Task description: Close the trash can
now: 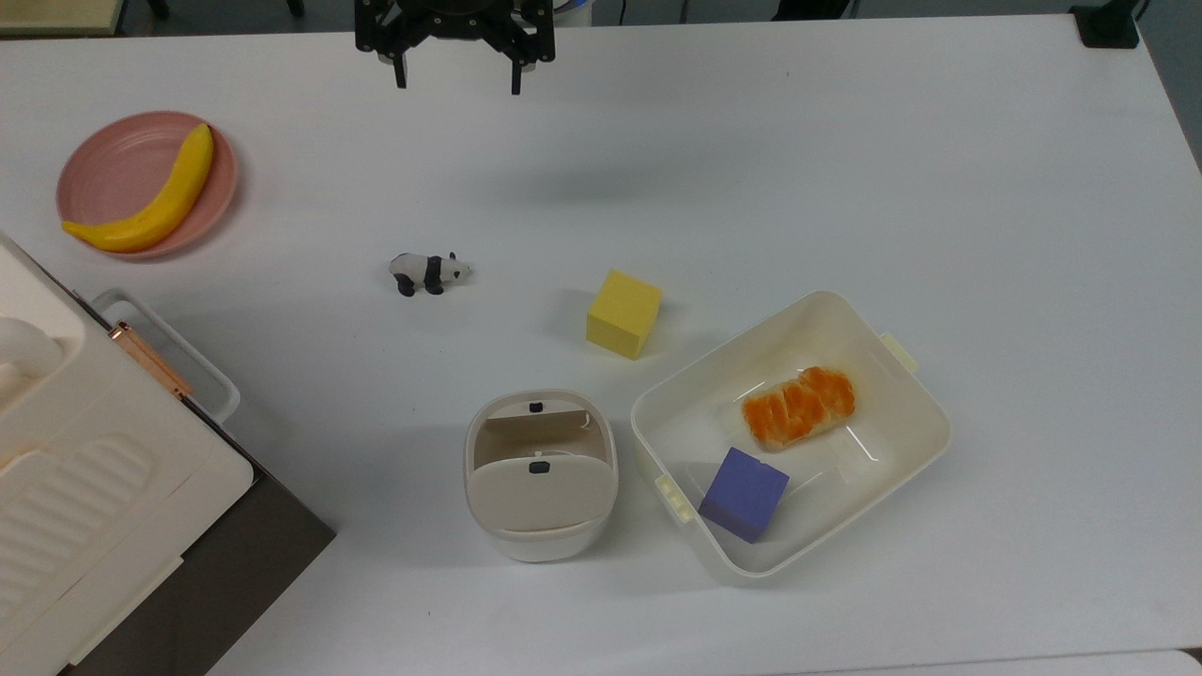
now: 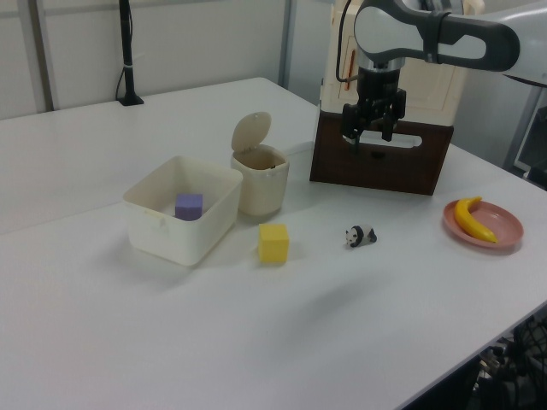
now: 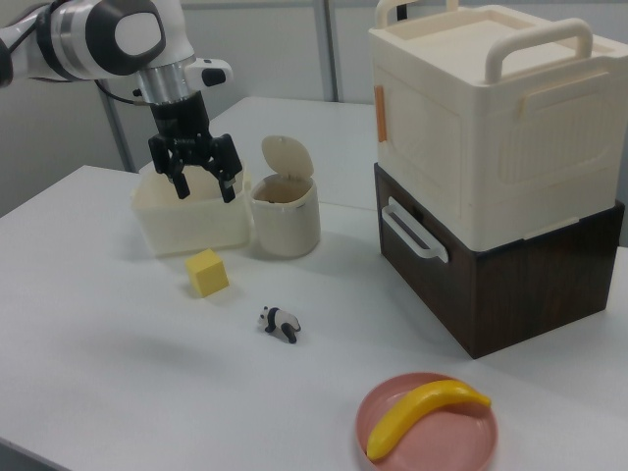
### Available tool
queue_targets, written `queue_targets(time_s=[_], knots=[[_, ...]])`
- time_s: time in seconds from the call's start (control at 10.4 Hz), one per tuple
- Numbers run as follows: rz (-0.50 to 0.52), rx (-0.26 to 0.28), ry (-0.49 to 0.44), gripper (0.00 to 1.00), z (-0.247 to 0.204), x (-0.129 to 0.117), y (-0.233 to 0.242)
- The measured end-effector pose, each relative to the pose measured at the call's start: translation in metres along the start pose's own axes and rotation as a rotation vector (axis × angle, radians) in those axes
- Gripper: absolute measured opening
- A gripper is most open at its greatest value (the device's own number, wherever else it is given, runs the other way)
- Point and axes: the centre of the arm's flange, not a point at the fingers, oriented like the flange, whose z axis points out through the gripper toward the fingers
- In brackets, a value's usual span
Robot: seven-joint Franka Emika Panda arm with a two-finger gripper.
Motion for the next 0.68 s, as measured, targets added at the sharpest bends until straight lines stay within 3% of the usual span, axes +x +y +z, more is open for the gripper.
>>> queue_targets(time_s=[0.1, 0.19, 0.29, 0.39, 0.48, 0.68], knots=[[0.0, 0.0, -0.001, 1.0, 0.0005, 0.0002, -0.0001], [-0.002, 0.001, -0.002, 0.94, 0.0009, 0.0004, -0.0006], [-0.003, 0.001, -0.003, 0.77, 0.0019, 0.0009, -0.0012], [-0.003, 0.001, -0.005, 0.68, 0.003, 0.0015, -0.0014], [-0.003, 0.001, -0.008, 0.72, 0.0045, 0.0024, -0.0016], [-0.004, 0.0, -0.012, 1.0, 0.0071, 0.0041, -0.002]])
